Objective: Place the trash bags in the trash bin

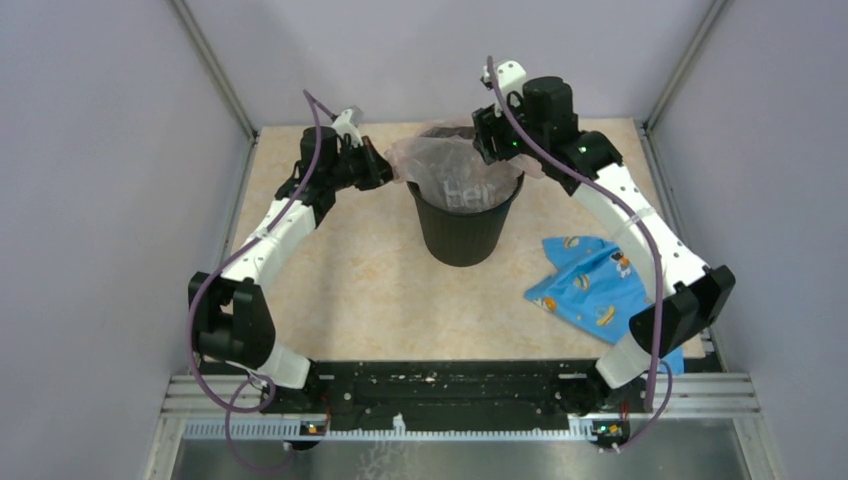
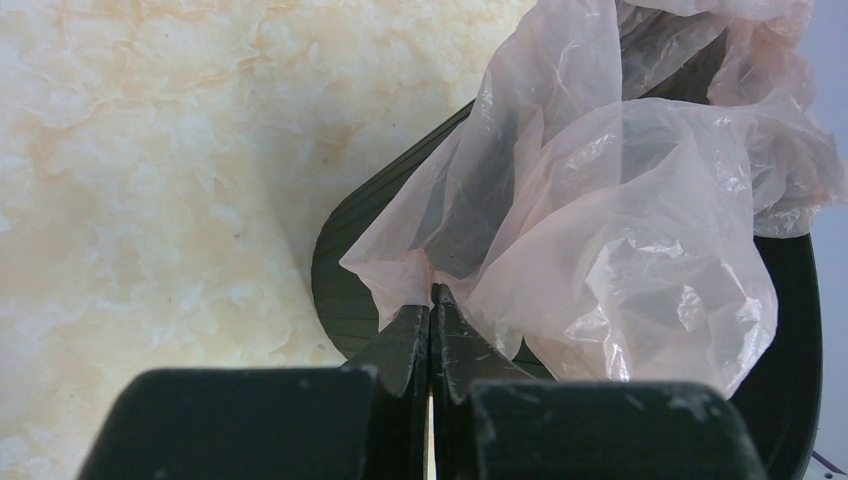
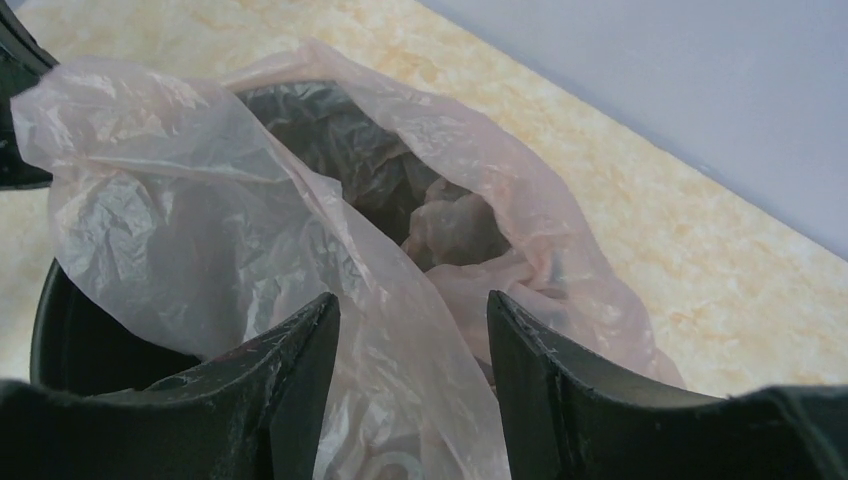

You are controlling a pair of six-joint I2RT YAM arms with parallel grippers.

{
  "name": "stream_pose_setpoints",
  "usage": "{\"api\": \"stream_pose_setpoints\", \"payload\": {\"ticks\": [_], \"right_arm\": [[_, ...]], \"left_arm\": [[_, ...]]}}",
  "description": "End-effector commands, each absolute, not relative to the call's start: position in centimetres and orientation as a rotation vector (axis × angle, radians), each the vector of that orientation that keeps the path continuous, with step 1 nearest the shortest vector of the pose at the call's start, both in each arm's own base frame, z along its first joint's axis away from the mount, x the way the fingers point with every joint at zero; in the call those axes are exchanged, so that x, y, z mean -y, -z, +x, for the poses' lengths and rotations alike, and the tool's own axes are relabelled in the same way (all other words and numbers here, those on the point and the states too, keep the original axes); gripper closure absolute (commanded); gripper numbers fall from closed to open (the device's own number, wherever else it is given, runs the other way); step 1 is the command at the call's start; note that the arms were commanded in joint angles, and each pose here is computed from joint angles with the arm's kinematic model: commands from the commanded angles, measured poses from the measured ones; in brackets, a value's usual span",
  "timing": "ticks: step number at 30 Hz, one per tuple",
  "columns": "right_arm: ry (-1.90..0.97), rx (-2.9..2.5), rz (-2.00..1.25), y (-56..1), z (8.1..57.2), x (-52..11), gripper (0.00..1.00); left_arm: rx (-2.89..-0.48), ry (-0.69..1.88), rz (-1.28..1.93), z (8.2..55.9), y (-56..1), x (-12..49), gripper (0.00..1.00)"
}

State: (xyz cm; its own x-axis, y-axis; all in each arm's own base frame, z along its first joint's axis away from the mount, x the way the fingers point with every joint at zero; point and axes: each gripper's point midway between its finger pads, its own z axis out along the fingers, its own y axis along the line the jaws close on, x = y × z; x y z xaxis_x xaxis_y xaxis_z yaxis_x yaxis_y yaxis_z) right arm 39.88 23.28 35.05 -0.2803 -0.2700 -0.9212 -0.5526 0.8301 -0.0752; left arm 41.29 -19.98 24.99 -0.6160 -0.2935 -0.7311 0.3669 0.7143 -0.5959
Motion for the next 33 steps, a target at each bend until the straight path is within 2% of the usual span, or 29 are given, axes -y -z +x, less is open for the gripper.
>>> {"api": "stream_pose_setpoints", "payload": {"ticks": [1, 5, 8, 10, 15, 18, 25, 33], "right_arm": [[-0.333, -1.842, -0.713, -35.6, 40.2, -25.1, 0.44], [-0.326, -1.876, -0.735, -34.1, 40.7, -25.6, 0.46], [-0.317, -1.895, -0.743, -33.3, 41.0, -25.9, 0.52], [-0.302, -1.899, -0.74, -33.4, 40.8, -26.0, 0.6], [-0.31, -1.869, -0.712, -34.9, 39.3, -26.3, 0.92], [-0.35, -1.84, -0.685, -36.1, 37.6, -26.0, 1.0], [-0.482, -1.781, -0.657, -37.2, 33.1, -25.1, 1.0], [-0.644, -1.787, -0.713, -35.5, 28.2, -24.9, 1.0]], "left_arm": [[-1.966, 0.943, 0.091, 41.9, -26.7, 20.1, 1.0], [-1.968, 0.949, 0.093, 42.0, -26.7, 20.2, 1.0], [-1.97, 0.948, 0.093, 42.0, -26.6, 20.2, 1.0], [-1.969, 0.95, 0.093, 42.0, -26.7, 20.2, 1.0], [-1.959, 0.956, 0.098, 41.7, -27.3, 20.2, 1.0], [-1.956, 0.963, 0.105, 41.5, -27.5, 20.3, 1.0], [-1.952, 0.972, 0.112, 40.9, -27.8, 20.3, 1.0], [-1.947, 0.999, 0.113, 40.0, -27.6, 20.4, 1.0]]}}
